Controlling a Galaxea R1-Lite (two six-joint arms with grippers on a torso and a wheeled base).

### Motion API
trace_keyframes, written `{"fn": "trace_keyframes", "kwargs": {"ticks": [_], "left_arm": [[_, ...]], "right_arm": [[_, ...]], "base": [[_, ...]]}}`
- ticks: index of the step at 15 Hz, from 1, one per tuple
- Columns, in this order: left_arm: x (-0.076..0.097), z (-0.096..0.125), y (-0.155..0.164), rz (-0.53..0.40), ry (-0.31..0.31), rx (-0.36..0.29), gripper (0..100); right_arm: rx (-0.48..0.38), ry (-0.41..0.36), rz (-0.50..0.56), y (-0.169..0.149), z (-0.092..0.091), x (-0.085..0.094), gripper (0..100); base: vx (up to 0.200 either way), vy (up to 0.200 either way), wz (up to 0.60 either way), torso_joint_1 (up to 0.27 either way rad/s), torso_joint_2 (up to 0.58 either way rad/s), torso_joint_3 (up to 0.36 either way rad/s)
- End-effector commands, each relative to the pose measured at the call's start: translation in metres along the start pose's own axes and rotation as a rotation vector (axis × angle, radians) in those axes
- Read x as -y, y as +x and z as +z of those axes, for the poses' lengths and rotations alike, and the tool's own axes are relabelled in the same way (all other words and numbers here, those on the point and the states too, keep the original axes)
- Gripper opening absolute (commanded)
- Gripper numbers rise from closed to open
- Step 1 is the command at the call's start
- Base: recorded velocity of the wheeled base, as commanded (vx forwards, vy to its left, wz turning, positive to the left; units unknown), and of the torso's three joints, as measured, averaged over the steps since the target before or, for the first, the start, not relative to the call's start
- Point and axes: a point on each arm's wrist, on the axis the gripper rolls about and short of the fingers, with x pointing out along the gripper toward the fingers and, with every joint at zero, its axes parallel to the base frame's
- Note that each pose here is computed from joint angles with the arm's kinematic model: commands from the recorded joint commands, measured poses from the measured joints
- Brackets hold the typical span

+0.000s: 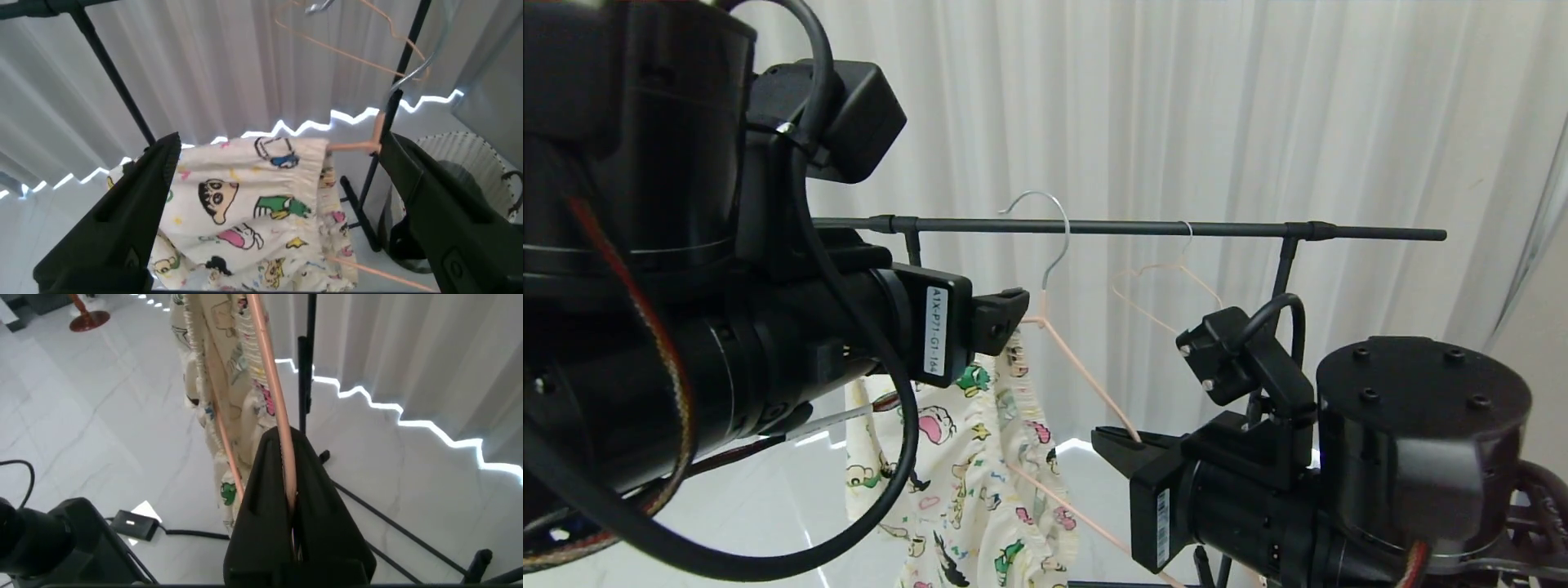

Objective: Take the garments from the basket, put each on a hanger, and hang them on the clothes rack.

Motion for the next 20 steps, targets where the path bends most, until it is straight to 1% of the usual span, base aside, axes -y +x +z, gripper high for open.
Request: {"fn": "trace_keyframes", "kwargs": {"ticks": [1,2,3,5,6,7,8,10,11,13,14,15,16,18,19,20], "left_arm": [[-0.013,-0.011,-0.018,-0.005,0.003,0.002,100],[-0.017,-0.015,-0.021,0.000,0.003,0.000,100],[-0.030,-0.027,-0.027,0.028,0.004,-0.013,100],[-0.044,-0.040,-0.042,0.043,0.005,-0.011,100],[-0.049,-0.046,-0.048,0.029,0.001,-0.010,100],[-0.052,-0.049,-0.050,0.021,0.000,-0.010,100],[-0.059,-0.056,-0.054,0.014,0.021,-0.019,100],[-0.060,-0.059,-0.056,-0.011,0.051,-0.022,100],[-0.059,-0.061,-0.056,-0.053,0.054,-0.026,100],[-0.058,-0.063,-0.056,-0.130,0.056,-0.036,100],[-0.057,-0.063,-0.059,-0.214,0.052,-0.018,100],[-0.058,-0.063,-0.066,-0.318,0.083,0.003,100],[-0.062,-0.067,-0.071,-0.385,0.136,0.023,100],[-0.071,-0.086,-0.074,-0.442,0.241,0.018,100],[-0.071,-0.092,-0.077,-0.496,0.273,0.028,100],[-0.071,-0.095,-0.078,-0.538,0.288,0.032,100]], "right_arm": [[0.017,0.001,0.000,-0.008,0.003,0.003,0],[0.013,-0.002,-0.003,-0.011,0.002,0.005,0],[0.013,-0.016,-0.013,-0.023,-0.002,0.012,0],[0.083,-0.099,-0.015,-0.047,-0.003,0.024,0],[0.102,-0.141,-0.028,-0.057,-0.007,0.032,0],[0.107,-0.164,-0.035,-0.062,-0.011,0.036,0],[0.127,-0.202,-0.039,-0.074,-0.018,0.042,0],[0.155,-0.226,-0.030,-0.088,-0.023,0.046,0],[0.175,-0.249,-0.028,-0.098,-0.025,0.048,0],[0.192,-0.265,-0.023,-0.103,-0.024,0.049,0],[0.197,-0.281,-0.022,-0.106,-0.024,0.049,0],[0.185,-0.292,-0.013,-0.107,-0.028,0.048,0],[0.184,-0.299,0.016,-0.109,-0.030,0.044,0],[0.179,-0.307,0.063,-0.111,-0.033,0.037,0],[0.177,-0.308,0.067,-0.111,-0.033,0.036,0],[0.177,-0.307,0.069,-0.111,-0.033,0.036,0]], "base": [[0.000,0.000,0.00,0.000,0.00,0.000],[0.000,0.000,0.00,0.000,0.00,0.000],[0.000,0.000,0.00,0.000,0.00,0.000],[0.000,0.000,0.00,0.000,0.00,0.000],[0.000,0.000,0.00,0.000,0.00,0.000],[0.000,0.000,0.00,0.000,0.00,0.000],[0.000,0.000,0.00,0.000,0.00,0.000],[0.000,0.000,0.00,0.000,0.00,0.000],[0.000,0.000,0.00,0.000,0.00,0.000],[0.000,0.000,0.00,0.000,0.00,0.000],[0.000,0.000,0.00,0.000,0.00,0.000],[0.000,0.000,0.00,0.000,0.00,0.000],[0.000,0.000,0.00,0.000,0.00,0.000],[0.000,0.000,0.00,0.000,0.00,0.000],[0.000,0.000,0.00,0.000,0.00,0.000],[0.000,0.000,0.00,0.000,0.00,0.000]]}}
